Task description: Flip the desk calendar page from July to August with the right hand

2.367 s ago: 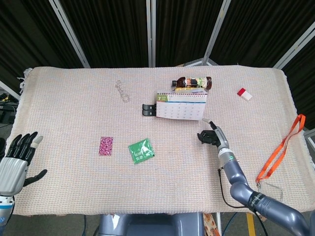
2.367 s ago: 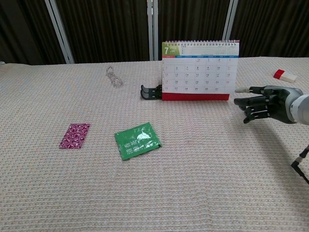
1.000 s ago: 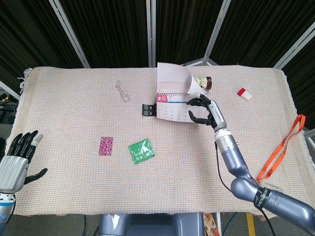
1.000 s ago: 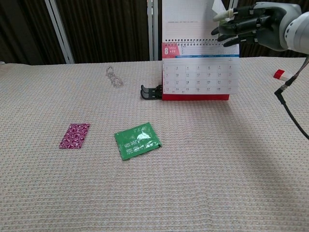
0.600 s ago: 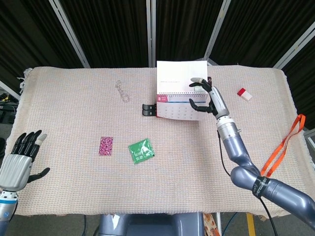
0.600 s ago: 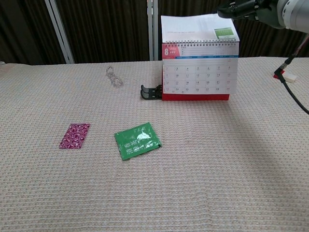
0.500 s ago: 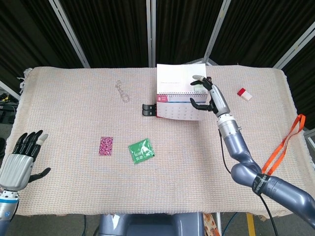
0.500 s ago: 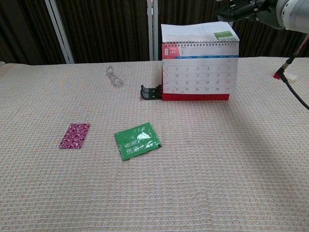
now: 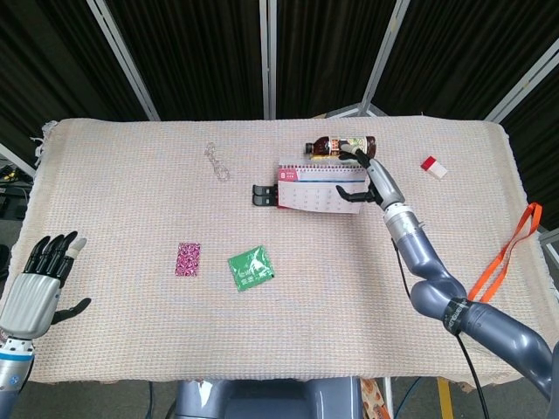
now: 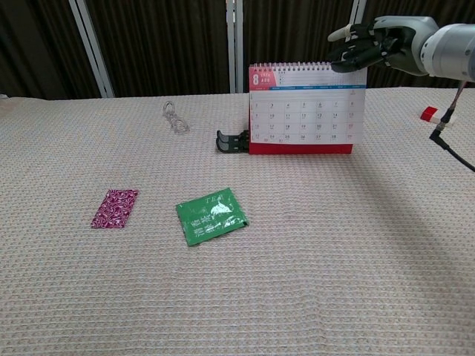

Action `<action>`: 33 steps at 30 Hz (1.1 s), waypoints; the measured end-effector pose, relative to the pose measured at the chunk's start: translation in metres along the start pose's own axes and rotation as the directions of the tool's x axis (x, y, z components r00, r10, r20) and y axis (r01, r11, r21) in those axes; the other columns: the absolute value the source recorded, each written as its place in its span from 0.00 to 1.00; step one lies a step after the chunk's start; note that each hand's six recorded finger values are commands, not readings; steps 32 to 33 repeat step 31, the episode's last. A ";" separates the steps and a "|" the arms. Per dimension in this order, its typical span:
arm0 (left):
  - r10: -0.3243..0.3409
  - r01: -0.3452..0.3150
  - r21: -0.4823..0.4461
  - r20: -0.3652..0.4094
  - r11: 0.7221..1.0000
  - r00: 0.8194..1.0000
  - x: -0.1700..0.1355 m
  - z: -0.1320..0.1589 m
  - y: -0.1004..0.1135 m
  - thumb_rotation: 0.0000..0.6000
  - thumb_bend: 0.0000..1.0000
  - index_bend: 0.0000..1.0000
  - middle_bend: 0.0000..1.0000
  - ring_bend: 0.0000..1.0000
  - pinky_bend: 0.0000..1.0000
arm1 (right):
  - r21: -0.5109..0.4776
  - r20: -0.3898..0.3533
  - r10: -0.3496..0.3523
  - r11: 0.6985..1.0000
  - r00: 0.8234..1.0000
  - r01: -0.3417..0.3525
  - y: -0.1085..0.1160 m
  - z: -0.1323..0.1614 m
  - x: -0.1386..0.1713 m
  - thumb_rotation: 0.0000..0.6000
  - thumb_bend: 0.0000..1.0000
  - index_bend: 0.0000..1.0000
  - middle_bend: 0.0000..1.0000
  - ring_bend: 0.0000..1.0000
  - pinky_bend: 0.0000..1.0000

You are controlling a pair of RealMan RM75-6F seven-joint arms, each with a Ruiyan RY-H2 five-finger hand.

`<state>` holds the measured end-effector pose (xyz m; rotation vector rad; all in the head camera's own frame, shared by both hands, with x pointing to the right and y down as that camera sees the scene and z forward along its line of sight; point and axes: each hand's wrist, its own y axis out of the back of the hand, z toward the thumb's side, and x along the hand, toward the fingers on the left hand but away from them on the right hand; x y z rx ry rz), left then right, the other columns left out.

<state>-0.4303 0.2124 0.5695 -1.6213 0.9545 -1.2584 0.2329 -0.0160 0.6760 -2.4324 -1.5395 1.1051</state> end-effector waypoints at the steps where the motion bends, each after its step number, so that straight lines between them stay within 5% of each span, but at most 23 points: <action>1: 0.001 -0.001 0.000 0.000 1.000 1.000 0.000 0.000 0.000 1.00 0.09 0.00 0.00 0.00 0.00 | 0.000 0.000 0.000 1.000 1.000 0.000 0.000 0.000 0.000 1.00 0.29 0.15 0.16 0.05 0.00; 10: 0.006 -0.006 -0.006 -0.013 1.000 1.000 0.000 -0.004 0.002 1.00 0.09 0.00 0.00 0.00 0.00 | 0.023 -0.098 -0.031 0.999 0.995 0.033 -0.001 0.018 -0.004 1.00 0.29 0.14 0.11 0.00 0.00; 17: -0.001 0.001 0.000 -0.012 1.000 1.000 -0.001 -0.005 -0.001 1.00 0.09 0.00 0.00 0.00 0.00 | 0.226 -0.261 -0.107 0.959 0.959 0.169 0.027 0.014 0.054 1.00 0.28 0.12 0.07 0.00 0.00; 20: 0.003 -0.003 0.004 -0.006 1.000 1.000 -0.002 -0.003 -0.001 1.00 0.09 0.00 0.00 0.00 0.00 | 0.328 -0.287 -0.139 0.915 0.948 0.234 0.042 -0.004 0.093 1.00 0.27 0.10 0.02 0.00 0.00; 24: 0.001 -0.001 0.017 -0.006 1.000 1.000 -0.006 -0.002 -0.002 1.00 0.09 0.00 0.00 0.00 0.00 | 0.496 -0.258 -0.126 0.834 0.958 0.243 0.046 -0.035 0.136 1.00 0.25 0.02 0.00 0.00 0.00; 31: -0.024 0.024 0.028 -0.017 0.999 1.000 -0.013 -0.005 -0.010 1.00 0.09 0.00 0.00 0.00 0.00 | 0.734 -0.152 -0.131 0.649 0.980 0.200 0.039 -0.096 0.206 1.00 0.25 0.00 0.00 0.00 0.00; 33: -0.024 0.024 0.028 -0.017 0.999 1.000 -0.013 -0.005 -0.010 1.00 0.09 0.00 0.00 0.00 0.00 | 0.734 -0.152 -0.131 0.649 0.980 0.200 0.039 -0.096 0.206 1.00 0.25 0.00 0.00 0.00 0.00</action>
